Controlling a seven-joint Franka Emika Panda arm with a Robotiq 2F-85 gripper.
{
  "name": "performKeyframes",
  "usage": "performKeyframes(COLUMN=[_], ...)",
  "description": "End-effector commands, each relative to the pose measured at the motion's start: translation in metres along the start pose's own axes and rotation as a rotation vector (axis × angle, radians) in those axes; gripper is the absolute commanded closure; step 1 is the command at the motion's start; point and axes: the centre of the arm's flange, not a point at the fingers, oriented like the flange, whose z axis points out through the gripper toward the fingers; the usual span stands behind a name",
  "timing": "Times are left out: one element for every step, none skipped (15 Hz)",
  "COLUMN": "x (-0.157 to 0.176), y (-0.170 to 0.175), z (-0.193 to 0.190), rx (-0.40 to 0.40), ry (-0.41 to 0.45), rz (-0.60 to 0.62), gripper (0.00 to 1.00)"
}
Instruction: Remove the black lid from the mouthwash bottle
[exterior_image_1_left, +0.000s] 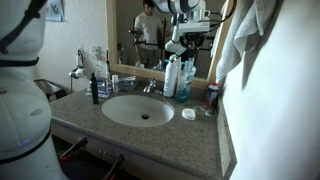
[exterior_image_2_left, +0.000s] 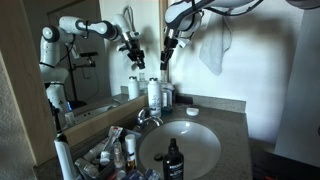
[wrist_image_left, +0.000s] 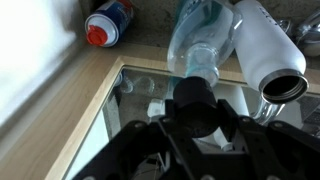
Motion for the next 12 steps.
performKeyframes(x=[-0.007, -0.010, -0.013, -0.019, -0.025, -0.035, -0.045, -0.054, -0.065, -0.075, -0.088, -0.100], y=[0.004, 0.005, 0.006, 0.008, 0.011, 0.014, 0.017, 0.020, 0.021, 0.022, 0.022, 0.020], z=[-0.026, -0.032, -0.036, -0.041, -0.043, -0.046, -0.045, -0.045, -0.042, -0.038, -0.031, -0.022], rx=[0.028, 0.026, 0.019, 0.003, -0.003, -0.013, -0.014, -0.012, -0.009, -0.001, 0.012, 0.030], ry=[0.038, 0.040, 0.039, 0.030, 0.028, 0.021, 0.016, 0.014, 0.010, -0.004, -0.009, -0.026], rz=[0.007, 0.014, 0.021, 0.032, 0.042, 0.058, 0.076, 0.090, 0.098, 0.115, 0.118, 0.131], gripper=[0.80, 0.80, 0.80, 0.80, 0.80, 0.80, 0.80, 0.80, 0.80, 0.80, 0.80, 0.80])
